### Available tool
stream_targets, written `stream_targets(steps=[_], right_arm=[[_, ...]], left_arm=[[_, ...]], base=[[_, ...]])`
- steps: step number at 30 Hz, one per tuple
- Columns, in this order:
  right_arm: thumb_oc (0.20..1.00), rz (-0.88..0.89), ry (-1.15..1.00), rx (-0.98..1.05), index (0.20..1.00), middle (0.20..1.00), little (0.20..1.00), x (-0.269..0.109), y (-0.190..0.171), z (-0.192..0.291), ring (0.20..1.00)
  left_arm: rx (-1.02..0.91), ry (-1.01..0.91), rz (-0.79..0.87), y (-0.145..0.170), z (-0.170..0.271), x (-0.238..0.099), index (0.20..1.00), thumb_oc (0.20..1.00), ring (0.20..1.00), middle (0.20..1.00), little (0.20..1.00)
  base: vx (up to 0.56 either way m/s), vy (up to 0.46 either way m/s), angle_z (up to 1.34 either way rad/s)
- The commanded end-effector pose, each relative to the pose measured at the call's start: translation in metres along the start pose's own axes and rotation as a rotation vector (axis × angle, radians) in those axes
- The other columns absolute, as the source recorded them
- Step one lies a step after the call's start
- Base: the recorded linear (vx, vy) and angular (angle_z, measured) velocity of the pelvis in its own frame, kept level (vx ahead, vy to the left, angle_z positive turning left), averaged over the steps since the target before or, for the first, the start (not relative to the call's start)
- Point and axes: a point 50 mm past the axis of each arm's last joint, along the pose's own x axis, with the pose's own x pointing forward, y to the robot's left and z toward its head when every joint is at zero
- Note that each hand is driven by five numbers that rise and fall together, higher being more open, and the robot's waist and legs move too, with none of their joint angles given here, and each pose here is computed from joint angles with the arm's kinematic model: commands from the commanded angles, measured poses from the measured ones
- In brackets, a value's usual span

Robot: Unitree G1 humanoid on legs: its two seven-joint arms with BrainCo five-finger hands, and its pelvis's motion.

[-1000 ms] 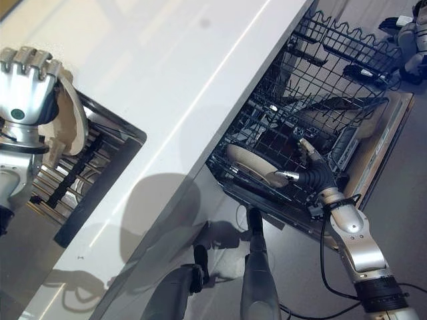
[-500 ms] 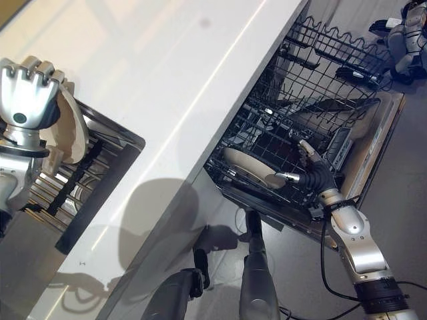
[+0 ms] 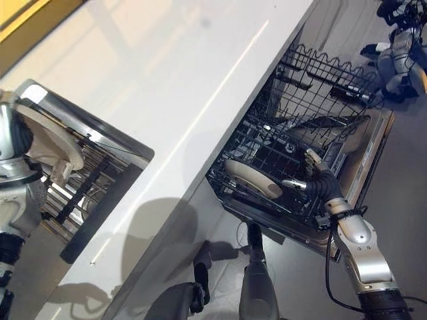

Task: Pick up plates and place into dishwasher.

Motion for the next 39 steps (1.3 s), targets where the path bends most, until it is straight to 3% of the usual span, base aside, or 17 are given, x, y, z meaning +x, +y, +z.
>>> stream_targets(steps=[1, 18, 27, 39], right_arm=[[1.0, -0.036, -0.033, -0.028, 1.0, 1.0, 1.0, -0.012, -0.012, 0.008, 1.0], [1.0, -0.018, 0.154, 0.026, 1.0, 1.0, 1.0, -0.046, 0.0, -0.028, 1.0], [1.0, -0.014, 0.188, 0.04, 1.0, 1.0, 1.0, -0.054, 0.005, -0.033, 1.0], [1.0, 0.011, -0.153, 0.092, 1.0, 1.0, 1.0, -0.037, 0.017, 0.017, 1.0]], left_arm=[[0.038, 0.074, 0.171, 0.023, -0.026, 0.02, 0.2, 0.2, 0.2, 0.2, 0.2], [-0.081, 0.293, 0.332, 0.039, -0.053, -0.019, 0.2, 0.2, 0.2, 0.2, 0.2], [-0.184, 0.37, 0.302, 0.039, -0.057, -0.031, 0.2, 0.2, 0.2, 0.2, 0.2], [-0.617, 0.526, 0.414, 0.052, -0.027, -0.038, 0.2, 0.2, 0.2, 0.2, 0.2]], base=[[0.15, -0.011, 0.02], [0.14, -0.025, 0.01], [0.07, -0.029, 0.0], [-0.05, -0.004, 0.0]])
